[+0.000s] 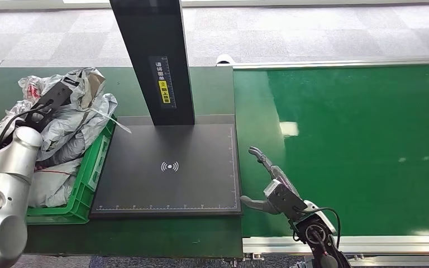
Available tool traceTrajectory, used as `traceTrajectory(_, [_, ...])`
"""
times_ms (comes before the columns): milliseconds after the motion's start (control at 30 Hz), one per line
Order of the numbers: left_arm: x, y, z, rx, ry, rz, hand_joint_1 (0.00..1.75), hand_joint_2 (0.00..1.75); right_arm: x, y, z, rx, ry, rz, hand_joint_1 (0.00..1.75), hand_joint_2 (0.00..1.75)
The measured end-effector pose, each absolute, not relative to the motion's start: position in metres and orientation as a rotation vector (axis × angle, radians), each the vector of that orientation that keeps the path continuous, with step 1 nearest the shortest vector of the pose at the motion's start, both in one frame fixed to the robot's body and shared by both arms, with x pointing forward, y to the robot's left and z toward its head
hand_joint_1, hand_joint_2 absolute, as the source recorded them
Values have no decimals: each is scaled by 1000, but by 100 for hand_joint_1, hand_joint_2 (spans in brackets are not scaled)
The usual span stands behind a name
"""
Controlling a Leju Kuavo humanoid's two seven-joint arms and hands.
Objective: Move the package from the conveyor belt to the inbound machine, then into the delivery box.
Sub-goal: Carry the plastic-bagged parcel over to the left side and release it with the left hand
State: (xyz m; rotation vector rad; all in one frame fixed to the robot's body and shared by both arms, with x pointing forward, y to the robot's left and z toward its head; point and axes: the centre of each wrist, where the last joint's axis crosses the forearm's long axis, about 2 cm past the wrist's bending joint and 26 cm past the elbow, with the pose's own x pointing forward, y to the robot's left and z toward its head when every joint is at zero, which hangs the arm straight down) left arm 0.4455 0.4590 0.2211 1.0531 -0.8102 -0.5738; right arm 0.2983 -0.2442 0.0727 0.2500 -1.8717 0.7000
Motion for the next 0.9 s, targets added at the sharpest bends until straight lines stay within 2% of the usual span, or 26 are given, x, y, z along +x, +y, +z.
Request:
traceTrajectory(67, [444,463,219,1026,-783,-571,14,175,299,-244,72,251,-1869,699,0,175])
traceTrajectory(100, [444,464,218,1015,-769,-569,0,175,299,-243,72,252,-1868,699,0,175])
traceTrajectory(300, [443,463,213,1050,-802,-527,0,175,300,-241,72,256,-1865,695,0,175])
traceTrajectory(533, [449,445,219,1158,-1087,-489,0,175,298,-242,71,259,-1856,681,0,175])
traceTrajectory(700, [452,435,222,1177,-1200,-488,0,175,297,-243,71,260,-1856,679,0,175])
traceTrajectory(900, [455,419,233,1286,-1533,-450,0,175,297,-246,71,261,-1863,662,0,175])
